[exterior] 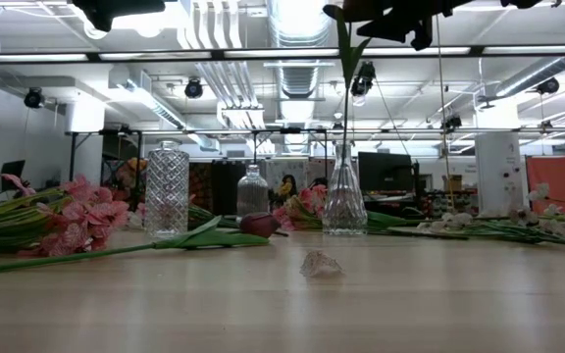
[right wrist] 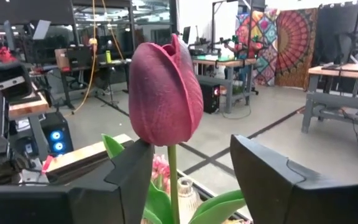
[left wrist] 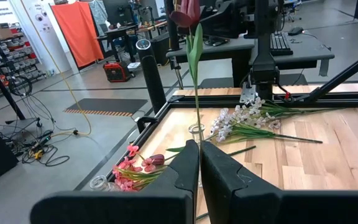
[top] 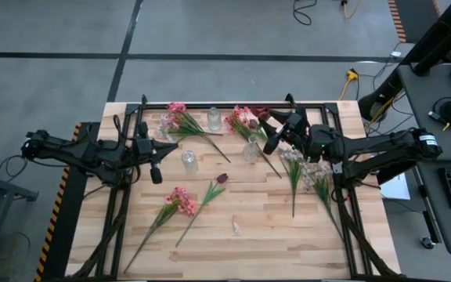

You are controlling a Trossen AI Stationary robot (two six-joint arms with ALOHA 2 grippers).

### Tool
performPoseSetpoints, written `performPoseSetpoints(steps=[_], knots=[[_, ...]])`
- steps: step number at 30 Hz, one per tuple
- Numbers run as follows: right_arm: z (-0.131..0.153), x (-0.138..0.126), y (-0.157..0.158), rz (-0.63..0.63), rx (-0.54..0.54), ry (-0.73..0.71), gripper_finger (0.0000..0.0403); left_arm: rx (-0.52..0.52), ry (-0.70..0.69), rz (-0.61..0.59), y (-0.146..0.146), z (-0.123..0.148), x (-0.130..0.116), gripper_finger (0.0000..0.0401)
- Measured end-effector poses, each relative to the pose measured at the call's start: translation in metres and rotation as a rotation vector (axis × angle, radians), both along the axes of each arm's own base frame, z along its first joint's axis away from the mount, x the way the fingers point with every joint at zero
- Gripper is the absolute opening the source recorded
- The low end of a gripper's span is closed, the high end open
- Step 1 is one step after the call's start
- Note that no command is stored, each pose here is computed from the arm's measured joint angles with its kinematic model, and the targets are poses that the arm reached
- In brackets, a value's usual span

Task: Sort flowers into vase by color
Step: Put the bottom right red tulip into the bottom right transparent vase

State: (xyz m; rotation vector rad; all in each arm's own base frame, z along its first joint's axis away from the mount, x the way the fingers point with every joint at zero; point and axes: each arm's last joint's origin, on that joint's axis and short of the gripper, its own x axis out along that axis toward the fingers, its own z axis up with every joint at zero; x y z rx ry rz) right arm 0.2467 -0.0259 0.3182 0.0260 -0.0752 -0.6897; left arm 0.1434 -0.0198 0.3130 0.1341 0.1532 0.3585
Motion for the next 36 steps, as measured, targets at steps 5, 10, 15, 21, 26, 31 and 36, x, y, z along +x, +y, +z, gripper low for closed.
performPoseSetpoints(steps=[5,10,15,21,26,31,36], knots=[[-0.002,-0.001,0.0,0.0,0.019,0.007,0.0235,0.0,0.0,0.0,0.0,0.0,0.0,0.0],[-0.004,-0.003,0.0,-0.021,0.033,0.035,0.026,0.0,0.0,-0.001,0.0,0.0,0.0,0.0],[-0.006,-0.004,-0.001,-0.044,0.059,0.098,0.0278,0.0,0.0,-0.001,0.0,0.0,0.0,0.0],[0.003,-0.005,-0.001,-0.051,0.114,0.185,0.0283,0.0,0.0,-0.001,0.0,0.0,0.0,0.0],[0.012,-0.007,-0.001,-0.062,0.166,0.237,0.0282,0.0,0.0,-0.001,0.0,0.0,0.0,0.0],[0.018,-0.005,-0.001,-0.068,0.186,0.273,0.0281,-0.001,-0.002,-0.001,0.0,0.0,0.0,0.0],[0.022,0.007,-0.001,-0.07,0.18,0.277,0.0281,-0.004,-0.011,-0.002,0.0,0.001,0.001,0.0]])
